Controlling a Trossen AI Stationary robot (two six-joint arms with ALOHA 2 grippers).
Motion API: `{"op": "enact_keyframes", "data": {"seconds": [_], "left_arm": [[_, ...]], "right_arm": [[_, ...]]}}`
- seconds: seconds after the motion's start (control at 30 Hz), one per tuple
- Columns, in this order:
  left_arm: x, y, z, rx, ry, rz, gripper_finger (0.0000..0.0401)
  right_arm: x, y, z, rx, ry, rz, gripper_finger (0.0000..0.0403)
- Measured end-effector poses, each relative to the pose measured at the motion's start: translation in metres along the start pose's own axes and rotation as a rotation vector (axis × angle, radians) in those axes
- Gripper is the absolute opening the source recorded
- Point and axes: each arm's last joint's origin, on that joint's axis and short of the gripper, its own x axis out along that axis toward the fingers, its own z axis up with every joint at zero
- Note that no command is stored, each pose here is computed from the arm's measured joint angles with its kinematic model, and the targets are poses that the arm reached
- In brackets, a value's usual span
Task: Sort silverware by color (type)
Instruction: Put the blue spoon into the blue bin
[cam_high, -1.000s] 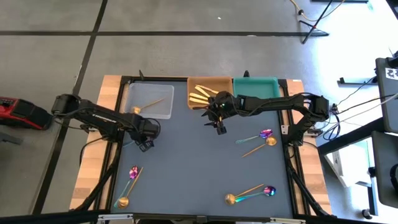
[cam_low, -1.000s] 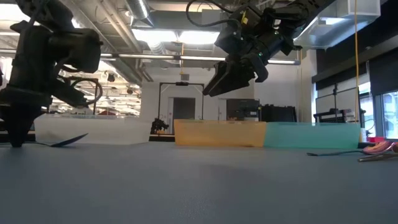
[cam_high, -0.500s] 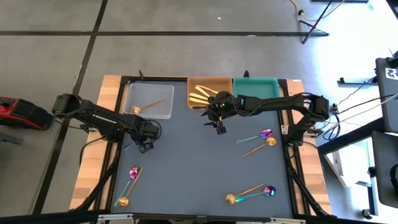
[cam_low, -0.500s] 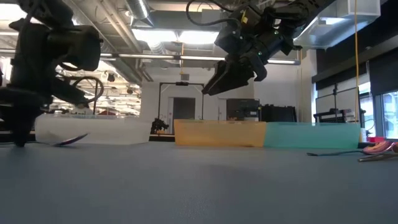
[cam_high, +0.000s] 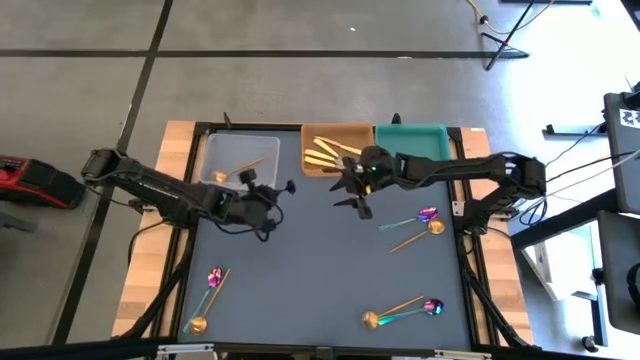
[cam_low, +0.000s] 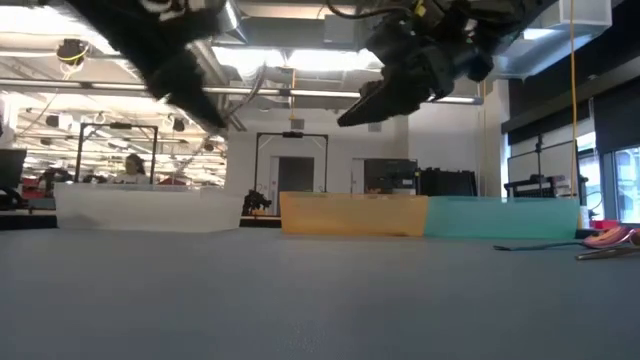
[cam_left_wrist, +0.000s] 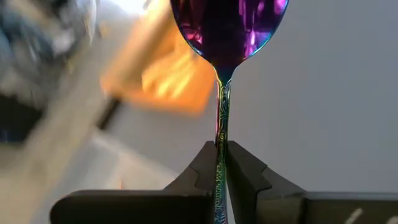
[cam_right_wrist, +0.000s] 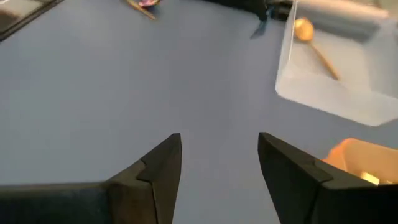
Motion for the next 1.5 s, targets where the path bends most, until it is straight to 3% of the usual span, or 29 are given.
{"op": "enact_keyframes", "data": {"seconds": [0.2, 0.37, 0.67, 0.8, 0.93, 1.1, 1.3, 1.5], "left_arm": [[0.009, 0.001, 0.016, 0.065, -0.221, 0.024, 0.0014], [0.022, 0.020, 0.023, 0.021, -0.256, 0.099, 0.0014], [0.041, 0.016, 0.018, -0.006, -0.210, 0.038, 0.0017], [0.050, 0.017, 0.019, -0.024, -0.215, 0.063, 0.0017], [0.055, 0.020, 0.019, -0.039, -0.212, 0.077, 0.0018], [0.055, 0.020, 0.020, -0.050, -0.214, 0.077, 0.0018], [0.055, 0.020, 0.020, -0.057, -0.218, 0.062, 0.0018], [0.055, 0.020, 0.020, -0.059, -0.221, 0.061, 0.0018]], "right_arm": [[-0.001, -0.004, 0.007, -0.008, -0.105, -0.084, 0.0198], [-0.002, -0.007, 0.015, 0.019, -0.196, -0.114, 0.0198], [-0.004, -0.011, 0.034, 0.050, -0.382, -0.227, 0.0203], [0.008, -0.007, 0.034, 0.038, -0.403, -0.297, 0.0241], [0.018, -0.005, 0.032, 0.062, -0.385, -0.449, 0.0290], [0.028, -0.007, 0.027, 0.066, -0.411, -0.475, 0.0321], [0.033, -0.010, 0.026, 0.076, -0.466, -0.518, 0.0308], [0.033, -0.009, 0.027, 0.064, -0.479, -0.484, 0.0245]]}}
